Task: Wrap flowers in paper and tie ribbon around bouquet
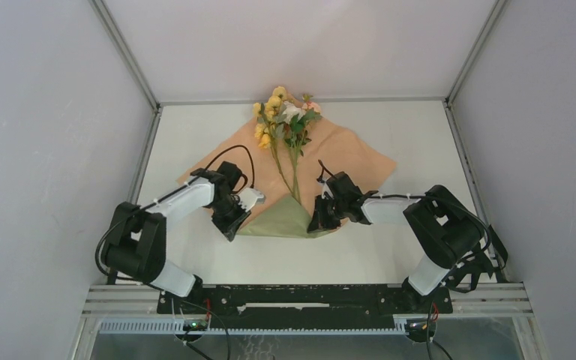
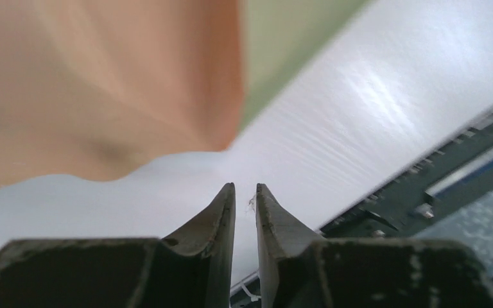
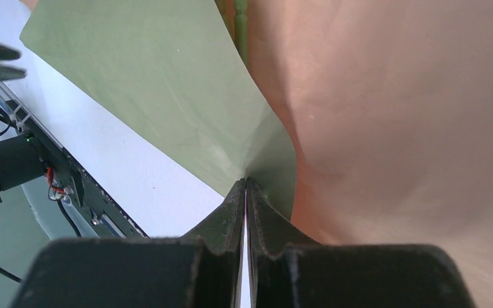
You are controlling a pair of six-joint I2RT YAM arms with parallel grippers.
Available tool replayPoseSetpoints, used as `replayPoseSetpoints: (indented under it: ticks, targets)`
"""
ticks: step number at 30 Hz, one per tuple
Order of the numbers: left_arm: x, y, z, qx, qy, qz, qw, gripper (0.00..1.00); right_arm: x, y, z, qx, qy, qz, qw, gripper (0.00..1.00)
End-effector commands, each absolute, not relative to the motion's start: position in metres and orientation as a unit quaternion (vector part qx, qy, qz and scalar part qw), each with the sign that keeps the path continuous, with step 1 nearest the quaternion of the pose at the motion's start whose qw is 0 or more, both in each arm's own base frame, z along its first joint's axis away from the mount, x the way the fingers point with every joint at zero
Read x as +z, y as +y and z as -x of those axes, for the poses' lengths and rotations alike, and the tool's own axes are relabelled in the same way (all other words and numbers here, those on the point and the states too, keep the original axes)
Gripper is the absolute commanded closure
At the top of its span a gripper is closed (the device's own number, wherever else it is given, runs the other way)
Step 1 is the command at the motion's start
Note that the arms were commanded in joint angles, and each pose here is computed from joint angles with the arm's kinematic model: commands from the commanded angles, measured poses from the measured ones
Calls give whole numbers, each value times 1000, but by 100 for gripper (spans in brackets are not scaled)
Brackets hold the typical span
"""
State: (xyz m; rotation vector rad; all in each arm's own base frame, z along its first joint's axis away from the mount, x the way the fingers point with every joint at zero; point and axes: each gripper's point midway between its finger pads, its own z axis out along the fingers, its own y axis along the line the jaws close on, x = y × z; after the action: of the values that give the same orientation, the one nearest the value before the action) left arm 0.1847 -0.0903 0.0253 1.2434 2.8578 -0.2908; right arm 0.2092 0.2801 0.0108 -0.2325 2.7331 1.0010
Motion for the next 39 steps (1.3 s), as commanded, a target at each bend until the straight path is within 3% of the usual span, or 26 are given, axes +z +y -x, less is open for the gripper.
replayPoseSetpoints:
  ticks: [1,5,10,17,25,30,36,39]
  targets:
    - [89,-138,-180,-190,868,-454,69,76,4,271,-200,317,939,78,106,89]
    - [112,-200,-195,-256,838,-464,130,74,7,271,-201,312,941,73,113,88]
    - [87,-249,-241,-288,854,-404,158,76,8,273,-203,311,941,65,118,87]
    - [14,-247,-245,-262,895,-355,66,76,9,263,-200,281,950,54,123,86]
    - [5,-240,-238,-251,901,-350,50,77,2,202,-184,177,977,-8,123,83]
    - [9,-241,-238,-255,900,-348,58,77,17,173,-184,175,969,-83,154,70]
    - [9,-242,-238,-260,901,-344,58,77,40,205,-179,271,930,-161,187,50]
    - [9,-243,-238,-262,901,-341,58,77,34,209,-183,285,918,-200,189,45]
